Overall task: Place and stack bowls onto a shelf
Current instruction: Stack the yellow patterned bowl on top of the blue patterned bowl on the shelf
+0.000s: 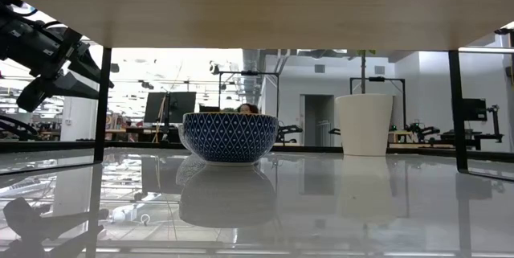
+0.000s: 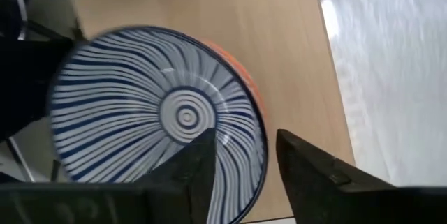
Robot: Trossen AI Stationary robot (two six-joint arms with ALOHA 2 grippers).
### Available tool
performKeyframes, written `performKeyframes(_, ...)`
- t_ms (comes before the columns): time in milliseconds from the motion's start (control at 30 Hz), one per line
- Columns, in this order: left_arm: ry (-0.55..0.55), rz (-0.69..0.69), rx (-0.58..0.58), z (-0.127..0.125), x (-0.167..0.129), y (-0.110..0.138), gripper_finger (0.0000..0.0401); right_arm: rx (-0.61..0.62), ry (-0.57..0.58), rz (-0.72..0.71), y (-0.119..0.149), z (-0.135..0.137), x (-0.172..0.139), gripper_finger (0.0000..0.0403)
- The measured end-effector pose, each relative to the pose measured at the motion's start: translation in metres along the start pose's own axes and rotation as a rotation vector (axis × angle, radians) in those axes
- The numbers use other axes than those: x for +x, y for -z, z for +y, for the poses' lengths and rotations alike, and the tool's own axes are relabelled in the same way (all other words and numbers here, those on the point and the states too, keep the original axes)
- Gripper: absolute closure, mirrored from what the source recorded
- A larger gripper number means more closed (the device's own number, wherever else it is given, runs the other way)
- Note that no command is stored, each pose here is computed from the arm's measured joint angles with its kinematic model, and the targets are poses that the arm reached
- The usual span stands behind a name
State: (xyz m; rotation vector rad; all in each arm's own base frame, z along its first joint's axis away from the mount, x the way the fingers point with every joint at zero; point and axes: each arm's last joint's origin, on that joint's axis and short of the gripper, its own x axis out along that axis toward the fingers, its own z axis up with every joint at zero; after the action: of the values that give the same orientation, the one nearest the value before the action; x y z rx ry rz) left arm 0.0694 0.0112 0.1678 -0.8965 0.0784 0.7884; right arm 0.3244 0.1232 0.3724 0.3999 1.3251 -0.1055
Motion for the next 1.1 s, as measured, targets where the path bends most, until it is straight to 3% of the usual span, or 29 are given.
performKeyframes(267, 0.0, 0.0, 0.0, 0.0, 0.0, 0.0, 0.0273, -0.037, -0.075, -0.176, -0.019, -0.014, -0.049, 0.021)
performKeyframes(467, 0.0, 0.0, 0.0, 0.0, 0.0, 0.0, 0.0273, 0.015, 0.013, -0.381, -0.056, -0.053, -0.066, 0.0218)
performKeyframes(600, 0.0, 0.0, 0.0, 0.0, 0.0, 0.0, 0.0273, 0.011, 0.07, -0.384, -0.089, -0.076, -0.043, 0.0216)
performKeyframes(833, -0.003, -0.005, 0.02, 0.0, 0.0, 0.0, 0.0273, -0.048, 0.152, -0.288, -0.137, -0.106, 0.023, 0.0204)
performKeyframes(1100, -0.009, -0.021, 0.024, 0.0, 0.0, -0.001, 0.0273, -0.058, 0.025, -0.186, -0.171, -0.129, 0.09, 0.0163)
